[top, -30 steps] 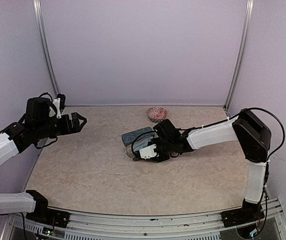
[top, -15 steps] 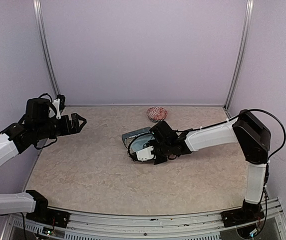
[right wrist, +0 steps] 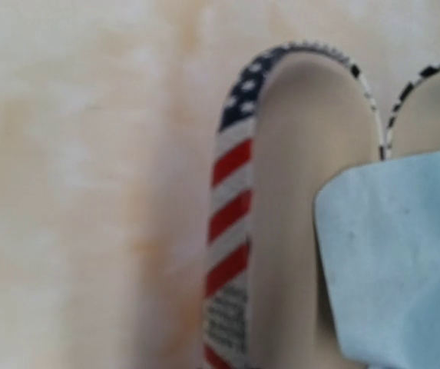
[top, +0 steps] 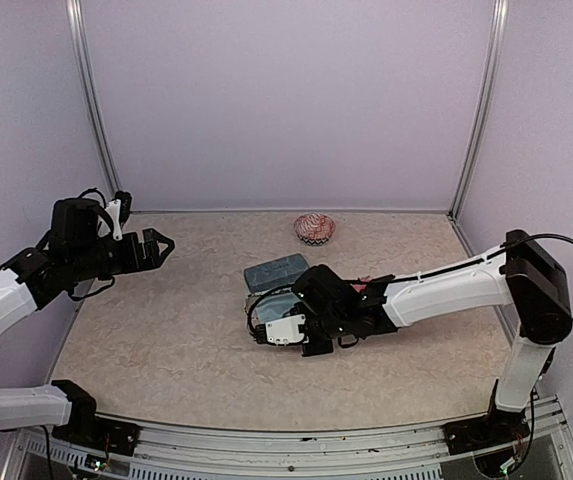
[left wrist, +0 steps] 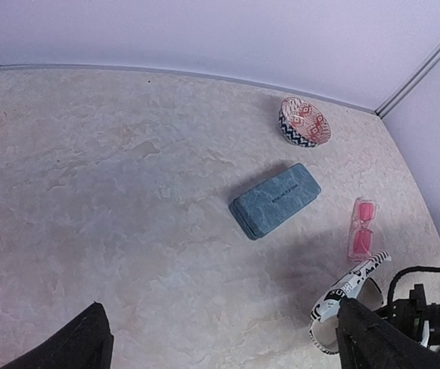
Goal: Organize the sunglasses
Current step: Move the opened sunglasses case to the center of the board, then pick up the sunglasses from the center of the board.
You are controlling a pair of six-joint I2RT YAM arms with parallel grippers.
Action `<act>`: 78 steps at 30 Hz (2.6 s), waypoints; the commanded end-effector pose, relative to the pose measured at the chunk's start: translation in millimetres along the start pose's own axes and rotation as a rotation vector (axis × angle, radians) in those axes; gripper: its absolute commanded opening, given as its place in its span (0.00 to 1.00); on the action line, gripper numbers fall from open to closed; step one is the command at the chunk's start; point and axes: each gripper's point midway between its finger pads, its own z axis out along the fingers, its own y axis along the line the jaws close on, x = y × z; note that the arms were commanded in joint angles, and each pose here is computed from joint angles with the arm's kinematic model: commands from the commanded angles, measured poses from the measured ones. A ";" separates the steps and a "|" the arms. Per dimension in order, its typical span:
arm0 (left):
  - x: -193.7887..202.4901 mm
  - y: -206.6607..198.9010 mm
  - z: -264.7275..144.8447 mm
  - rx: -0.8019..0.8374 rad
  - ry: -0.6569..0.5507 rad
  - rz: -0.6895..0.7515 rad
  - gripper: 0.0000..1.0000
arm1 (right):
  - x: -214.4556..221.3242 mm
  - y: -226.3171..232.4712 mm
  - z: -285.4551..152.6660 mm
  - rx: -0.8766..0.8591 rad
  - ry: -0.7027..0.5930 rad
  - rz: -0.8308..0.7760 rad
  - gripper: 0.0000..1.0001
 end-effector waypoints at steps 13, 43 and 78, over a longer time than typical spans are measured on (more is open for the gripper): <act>-0.4 -6.0 0.1 0.046 -0.005 -0.004 0.99 | -5.4 83.7 -7.3 -0.158 0.100 0.237 0.04; 3.4 -3.2 4.5 0.034 0.012 -0.007 0.99 | -28.9 50.7 -14.0 -0.066 0.067 0.248 0.27; 5.0 -4.7 4.8 0.044 0.018 -0.005 0.99 | 147.4 -110.0 -54.3 0.465 0.050 1.537 0.40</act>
